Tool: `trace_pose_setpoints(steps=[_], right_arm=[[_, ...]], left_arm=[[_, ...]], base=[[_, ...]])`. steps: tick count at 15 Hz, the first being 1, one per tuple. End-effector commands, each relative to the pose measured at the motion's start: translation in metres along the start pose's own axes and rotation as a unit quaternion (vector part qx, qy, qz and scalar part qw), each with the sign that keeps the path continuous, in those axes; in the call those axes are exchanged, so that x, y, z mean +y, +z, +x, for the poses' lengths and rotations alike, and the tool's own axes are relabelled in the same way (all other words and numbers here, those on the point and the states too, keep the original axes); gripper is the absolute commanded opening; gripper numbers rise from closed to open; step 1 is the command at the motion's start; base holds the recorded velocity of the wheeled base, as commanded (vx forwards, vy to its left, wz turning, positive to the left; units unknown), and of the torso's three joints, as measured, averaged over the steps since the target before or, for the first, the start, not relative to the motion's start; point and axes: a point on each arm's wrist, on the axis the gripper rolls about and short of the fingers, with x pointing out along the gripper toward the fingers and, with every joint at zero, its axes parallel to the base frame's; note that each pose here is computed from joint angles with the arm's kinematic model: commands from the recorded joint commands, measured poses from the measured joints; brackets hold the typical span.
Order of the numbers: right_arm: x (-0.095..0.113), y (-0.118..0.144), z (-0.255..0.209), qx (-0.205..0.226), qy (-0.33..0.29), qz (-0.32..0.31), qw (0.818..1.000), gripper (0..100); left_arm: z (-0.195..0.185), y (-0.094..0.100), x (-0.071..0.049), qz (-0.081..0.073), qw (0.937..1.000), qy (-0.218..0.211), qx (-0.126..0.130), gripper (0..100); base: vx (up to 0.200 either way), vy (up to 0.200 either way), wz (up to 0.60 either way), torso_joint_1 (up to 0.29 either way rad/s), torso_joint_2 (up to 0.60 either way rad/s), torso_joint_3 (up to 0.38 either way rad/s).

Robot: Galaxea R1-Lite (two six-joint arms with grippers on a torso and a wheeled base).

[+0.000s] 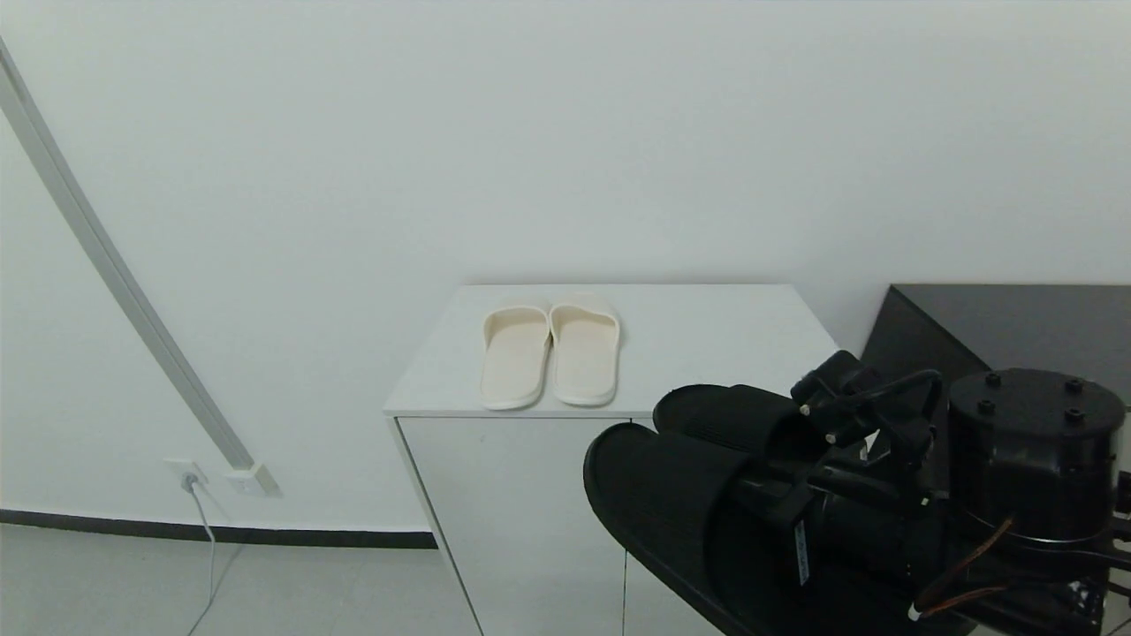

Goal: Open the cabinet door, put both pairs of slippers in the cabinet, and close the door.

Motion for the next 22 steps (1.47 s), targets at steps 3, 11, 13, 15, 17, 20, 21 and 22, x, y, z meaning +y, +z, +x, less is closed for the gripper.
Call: trace_pose_setpoints(steps=[3,11,13,15,17,20,21,22], right_arm=[[-0.0006,-0.0053,-0.0088,0.001,0.006,-0.021,1.000,0],[-0.0003,-0.0100,-0.0037,0.013,0.006,-0.022,1.000,0],[-0.0004,-0.0113,-0.0039,0.016,0.007,-0.022,1.000,0],[-0.0002,-0.0120,-0.0045,0.016,0.011,-0.023,1.000,0],[-0.0002,-0.0117,-0.0046,0.013,0.013,-0.022,1.000,0],[-0.0004,-0.0114,-0.0060,0.008,0.012,-0.025,1.000,0],[-0.0003,-0.0122,-0.0057,0.009,0.012,-0.025,1.000,0],[-0.0003,-0.0123,-0.0050,0.010,0.012,-0.025,1.000,0]], left_arm=[[0.0001,0.0000,0.0000,0.000,1.0000,0.001,0.001,0],[0.0001,0.0000,0.0000,0.000,1.0000,0.001,0.001,0],[0.0001,0.0000,0.0000,0.000,1.0000,0.000,0.001,0],[0.0001,0.0000,0.0000,0.000,1.0000,0.001,0.001,0],[0.0001,0.0002,0.0000,0.000,1.0000,0.001,0.000,0],[0.0001,0.0002,0.0001,0.000,1.0000,0.003,0.000,0],[0.0001,0.0002,0.0001,0.001,1.0000,0.003,0.000,0],[0.0001,0.0002,0.0000,0.001,1.0000,0.002,0.000,0]], base=[[0.000,0.000,0.00,0.000,0.00,0.000],[0.000,0.000,0.00,0.000,0.00,0.000],[0.000,0.000,0.00,0.000,0.00,0.000],[0.000,0.000,0.00,0.000,0.00,0.000],[0.000,0.000,0.00,-0.124,0.29,0.173],[0.000,0.000,0.00,-0.211,0.51,0.284],[0.000,0.000,0.00,-0.222,0.54,0.315],[0.000,0.000,0.00,-0.232,0.55,0.320]])
